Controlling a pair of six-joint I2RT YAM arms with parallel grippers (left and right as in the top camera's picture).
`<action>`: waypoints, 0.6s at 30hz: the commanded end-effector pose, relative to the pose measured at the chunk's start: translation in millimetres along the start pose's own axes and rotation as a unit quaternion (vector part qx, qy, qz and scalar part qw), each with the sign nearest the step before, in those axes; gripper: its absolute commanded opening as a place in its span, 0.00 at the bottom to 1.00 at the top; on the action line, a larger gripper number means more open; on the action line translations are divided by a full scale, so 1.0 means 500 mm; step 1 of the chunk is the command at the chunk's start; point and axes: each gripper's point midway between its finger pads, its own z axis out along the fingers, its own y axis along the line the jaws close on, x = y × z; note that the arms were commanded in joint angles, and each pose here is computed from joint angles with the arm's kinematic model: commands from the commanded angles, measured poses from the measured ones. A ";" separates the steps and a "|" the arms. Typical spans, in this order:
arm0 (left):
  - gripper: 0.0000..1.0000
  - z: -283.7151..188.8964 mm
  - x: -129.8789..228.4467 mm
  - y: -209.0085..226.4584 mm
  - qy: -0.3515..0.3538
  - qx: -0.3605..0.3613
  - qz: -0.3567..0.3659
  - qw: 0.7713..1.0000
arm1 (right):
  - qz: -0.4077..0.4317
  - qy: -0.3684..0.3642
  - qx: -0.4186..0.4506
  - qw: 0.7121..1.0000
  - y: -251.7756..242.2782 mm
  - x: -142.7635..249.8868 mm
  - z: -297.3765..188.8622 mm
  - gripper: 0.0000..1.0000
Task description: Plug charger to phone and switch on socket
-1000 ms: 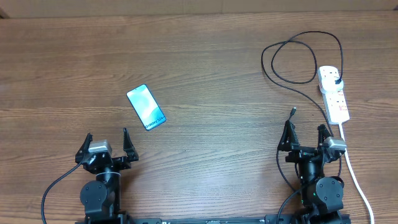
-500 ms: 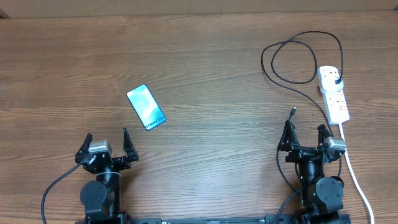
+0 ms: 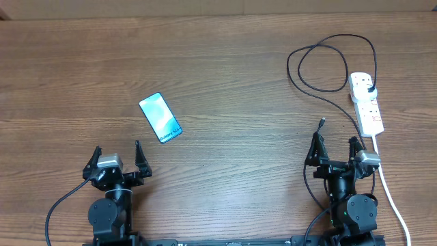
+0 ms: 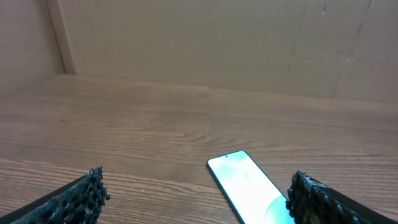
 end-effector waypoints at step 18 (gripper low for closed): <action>1.00 0.001 0.005 -0.005 0.003 0.007 0.011 1.000 | -0.002 0.001 0.004 1.000 -0.003 0.007 0.001 1.00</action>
